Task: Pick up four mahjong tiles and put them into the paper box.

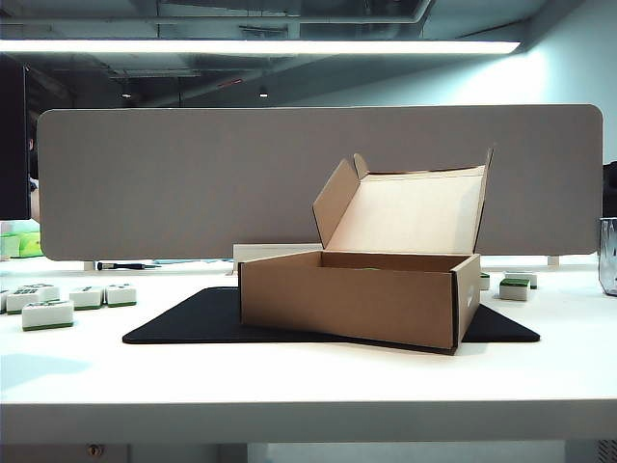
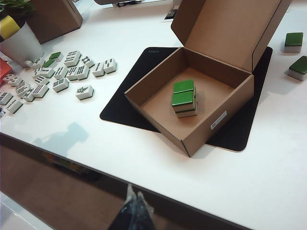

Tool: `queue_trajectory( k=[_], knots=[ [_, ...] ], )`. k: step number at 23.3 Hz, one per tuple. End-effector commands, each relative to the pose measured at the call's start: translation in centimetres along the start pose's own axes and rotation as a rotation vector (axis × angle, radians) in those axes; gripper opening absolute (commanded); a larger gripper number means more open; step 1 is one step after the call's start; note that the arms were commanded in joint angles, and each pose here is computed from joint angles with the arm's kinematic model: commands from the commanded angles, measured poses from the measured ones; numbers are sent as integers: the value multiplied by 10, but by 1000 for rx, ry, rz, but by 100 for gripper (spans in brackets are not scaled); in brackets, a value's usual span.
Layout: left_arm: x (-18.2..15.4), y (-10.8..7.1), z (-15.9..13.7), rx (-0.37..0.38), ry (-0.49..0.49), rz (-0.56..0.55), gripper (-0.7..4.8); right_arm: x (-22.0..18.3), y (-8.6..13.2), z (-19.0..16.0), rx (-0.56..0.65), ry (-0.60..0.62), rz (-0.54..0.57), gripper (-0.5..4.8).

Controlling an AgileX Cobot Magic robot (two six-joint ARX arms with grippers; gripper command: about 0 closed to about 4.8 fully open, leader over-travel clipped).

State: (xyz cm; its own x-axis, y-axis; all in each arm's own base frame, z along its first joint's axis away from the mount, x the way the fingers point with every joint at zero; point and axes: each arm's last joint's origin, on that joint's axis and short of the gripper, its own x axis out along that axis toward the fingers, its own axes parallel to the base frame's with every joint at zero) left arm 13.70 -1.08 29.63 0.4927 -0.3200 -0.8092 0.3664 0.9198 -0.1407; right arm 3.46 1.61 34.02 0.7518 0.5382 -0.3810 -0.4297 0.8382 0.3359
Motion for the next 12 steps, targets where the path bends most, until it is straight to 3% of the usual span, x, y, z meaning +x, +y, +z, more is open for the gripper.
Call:
queue_trajectory(
  k=[1, 4, 7, 8, 12],
  knots=[
    [-1, 0, 1, 1, -14, -4, -6, -1, 1, 2, -11, -14, 1, -1],
    [-1, 0, 2, 18, -20, -2, -6, -1, 1, 2, -11, -14, 1, -1],
    [2, 3, 9, 44, -122, 12, -6, -1, 1, 2, -11, -14, 1, -1],
    [4, 4, 12, 81, -230, 36, -6, -1, 1, 2, -10, -14, 1, -1],
    [14, 5, 3, 107, -455, 82, -6, -1, 1, 2, -11, -14, 1, -1]
  ],
)
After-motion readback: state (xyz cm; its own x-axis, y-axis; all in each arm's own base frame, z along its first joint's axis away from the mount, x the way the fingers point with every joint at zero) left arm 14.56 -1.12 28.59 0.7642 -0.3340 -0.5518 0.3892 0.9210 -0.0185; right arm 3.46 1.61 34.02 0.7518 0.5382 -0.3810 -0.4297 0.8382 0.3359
